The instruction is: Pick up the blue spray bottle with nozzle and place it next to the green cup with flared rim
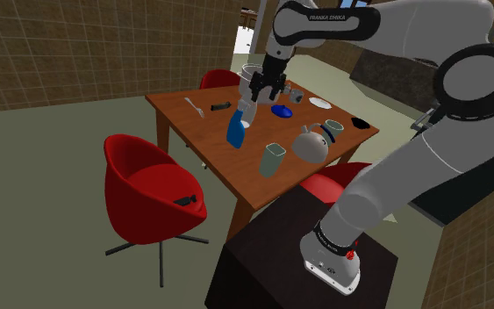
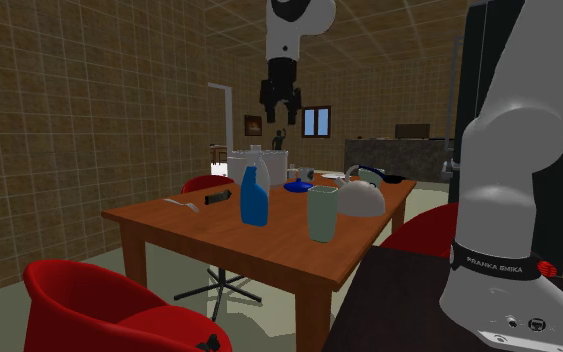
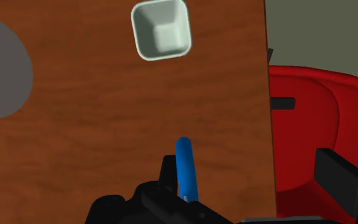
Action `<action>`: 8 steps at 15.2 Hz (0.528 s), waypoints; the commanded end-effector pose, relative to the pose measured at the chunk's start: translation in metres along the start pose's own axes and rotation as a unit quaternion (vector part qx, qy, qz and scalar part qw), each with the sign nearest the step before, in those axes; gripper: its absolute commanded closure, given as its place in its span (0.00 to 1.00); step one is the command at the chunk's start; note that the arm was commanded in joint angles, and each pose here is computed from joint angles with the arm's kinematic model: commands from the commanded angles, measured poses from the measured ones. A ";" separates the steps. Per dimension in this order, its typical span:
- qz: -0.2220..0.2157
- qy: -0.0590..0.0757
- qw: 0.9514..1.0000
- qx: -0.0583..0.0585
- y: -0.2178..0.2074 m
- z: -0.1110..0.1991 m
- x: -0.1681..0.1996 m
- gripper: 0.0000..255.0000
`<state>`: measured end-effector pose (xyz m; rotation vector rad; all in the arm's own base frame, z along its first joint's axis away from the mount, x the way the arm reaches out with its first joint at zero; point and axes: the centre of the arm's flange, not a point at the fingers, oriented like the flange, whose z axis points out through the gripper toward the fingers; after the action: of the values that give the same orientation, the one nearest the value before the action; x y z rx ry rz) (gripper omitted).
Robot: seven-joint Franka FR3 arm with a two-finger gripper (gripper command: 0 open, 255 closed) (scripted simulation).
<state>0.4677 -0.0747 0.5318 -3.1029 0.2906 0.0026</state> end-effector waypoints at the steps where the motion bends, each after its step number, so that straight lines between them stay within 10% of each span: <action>1: 0.000 0.000 1.000 -0.001 0.007 0.013 0.026 0.00; 8: 0.001 -0.003 1.000 -0.005 0.027 0.051 0.108 0.00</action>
<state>0.5558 -0.1177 0.4850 -3.1098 0.2945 0.0110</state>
